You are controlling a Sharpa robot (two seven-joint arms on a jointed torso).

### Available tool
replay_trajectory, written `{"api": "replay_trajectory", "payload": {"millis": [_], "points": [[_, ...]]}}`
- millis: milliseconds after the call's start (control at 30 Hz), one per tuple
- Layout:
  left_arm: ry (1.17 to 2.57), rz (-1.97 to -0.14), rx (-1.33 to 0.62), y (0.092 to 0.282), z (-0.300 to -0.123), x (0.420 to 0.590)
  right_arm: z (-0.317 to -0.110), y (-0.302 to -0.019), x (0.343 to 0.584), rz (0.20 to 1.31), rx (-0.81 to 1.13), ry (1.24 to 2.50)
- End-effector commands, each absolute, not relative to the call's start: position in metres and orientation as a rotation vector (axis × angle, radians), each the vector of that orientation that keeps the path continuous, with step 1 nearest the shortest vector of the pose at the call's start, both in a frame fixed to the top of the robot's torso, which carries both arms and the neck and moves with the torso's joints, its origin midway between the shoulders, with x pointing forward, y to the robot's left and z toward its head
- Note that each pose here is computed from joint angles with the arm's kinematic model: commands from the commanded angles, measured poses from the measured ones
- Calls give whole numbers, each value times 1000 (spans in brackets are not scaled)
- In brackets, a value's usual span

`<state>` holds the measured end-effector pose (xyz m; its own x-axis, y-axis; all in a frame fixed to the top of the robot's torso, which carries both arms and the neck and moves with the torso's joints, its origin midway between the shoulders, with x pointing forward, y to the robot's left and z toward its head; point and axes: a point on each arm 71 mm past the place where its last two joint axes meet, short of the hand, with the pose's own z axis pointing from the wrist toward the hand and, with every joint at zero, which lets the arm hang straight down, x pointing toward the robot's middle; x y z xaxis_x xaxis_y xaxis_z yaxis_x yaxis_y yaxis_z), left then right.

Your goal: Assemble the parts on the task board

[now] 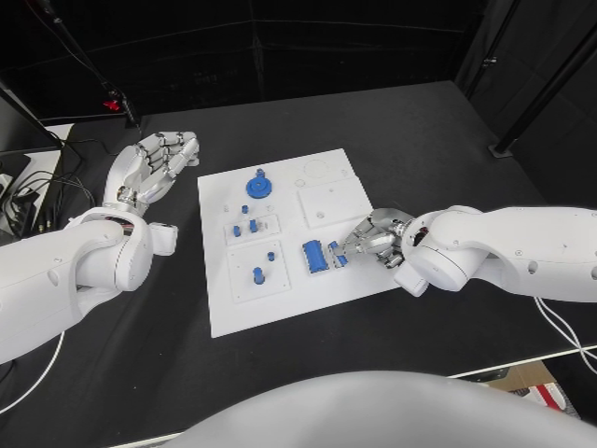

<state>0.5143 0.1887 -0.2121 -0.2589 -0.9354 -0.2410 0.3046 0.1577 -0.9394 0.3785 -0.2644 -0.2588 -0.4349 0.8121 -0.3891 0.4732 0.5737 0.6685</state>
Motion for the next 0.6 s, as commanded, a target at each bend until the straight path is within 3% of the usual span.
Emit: {"api": "replay_trajectory", "payload": {"millis": [33,600], "points": [[1228,-1435,-639,187,-206,513,-259,-264,378,588,999,2127],[1229,-1435,-640,187,-206,512,-260,-263,378,576,984,2127]]}}
